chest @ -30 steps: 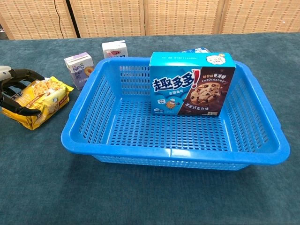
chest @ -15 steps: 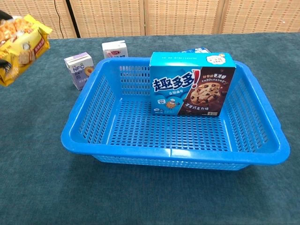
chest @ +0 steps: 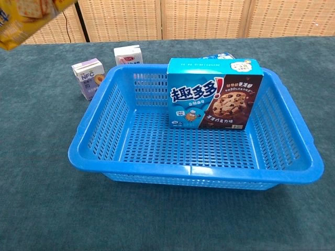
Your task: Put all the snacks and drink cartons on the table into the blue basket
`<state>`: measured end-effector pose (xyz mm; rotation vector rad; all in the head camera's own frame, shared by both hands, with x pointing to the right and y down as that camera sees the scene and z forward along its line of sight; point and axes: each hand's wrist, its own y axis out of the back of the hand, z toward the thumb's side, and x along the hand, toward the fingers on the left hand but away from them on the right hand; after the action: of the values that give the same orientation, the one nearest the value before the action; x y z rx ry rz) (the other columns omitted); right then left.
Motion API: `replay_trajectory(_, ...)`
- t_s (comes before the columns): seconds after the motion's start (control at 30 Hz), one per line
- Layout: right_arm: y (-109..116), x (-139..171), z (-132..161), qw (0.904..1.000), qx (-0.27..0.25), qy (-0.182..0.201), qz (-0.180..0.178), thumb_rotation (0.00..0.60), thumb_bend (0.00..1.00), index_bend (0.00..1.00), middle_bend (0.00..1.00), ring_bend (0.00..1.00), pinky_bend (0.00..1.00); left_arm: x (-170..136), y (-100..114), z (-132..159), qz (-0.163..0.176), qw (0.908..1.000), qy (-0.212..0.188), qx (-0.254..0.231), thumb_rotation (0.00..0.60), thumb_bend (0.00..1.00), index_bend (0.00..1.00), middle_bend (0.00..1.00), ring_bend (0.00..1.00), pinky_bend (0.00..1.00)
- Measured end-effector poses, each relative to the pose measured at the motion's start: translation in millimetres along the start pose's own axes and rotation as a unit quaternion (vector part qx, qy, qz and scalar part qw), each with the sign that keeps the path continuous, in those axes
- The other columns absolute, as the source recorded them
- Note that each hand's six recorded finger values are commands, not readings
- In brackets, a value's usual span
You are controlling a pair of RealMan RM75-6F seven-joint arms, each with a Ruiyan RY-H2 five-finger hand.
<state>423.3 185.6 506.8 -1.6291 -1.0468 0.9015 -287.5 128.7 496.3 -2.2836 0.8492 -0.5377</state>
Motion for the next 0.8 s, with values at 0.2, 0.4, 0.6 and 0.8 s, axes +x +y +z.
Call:
replay_trajectory(0.2,1,0,-2,1.0,0.001,-0.005,-0.004,0.6,0.0,0.0,0.0,0.0,0.0,22,-30,22,-0.074,0.9957,-0.037,0.041,0.6,0.43,0.26,0.3,0.35,0.51)
replay_trajectory(0.4,2,0,-4,0.9999,0.001,-0.009,-0.004,0.6,0.0,0.0,0.0,0.0,0.0,50,-68,40,-0.128,0.9836,-0.064,0.11,0.6,0.43,0.26,0.3,0.34,0.51)
replay_trajectory(0.6,4,-1,-11,0.9998,0.001,-0.02,-0.006,0.6,0.0,0.0,0.0,0.0,0.0,80,-109,59,-0.157,0.968,-0.094,0.171,0.6,0.43,0.27,0.3,0.33,0.52)
replay_trajectory(0.8,2,-3,-12,0.9997,0.0,-0.023,-0.005,0.6,0.0,0.0,0.0,0.0,0.0,110,-150,76,-0.174,0.9587,-0.114,0.194,0.6,0.42,0.27,0.3,0.33,0.51)
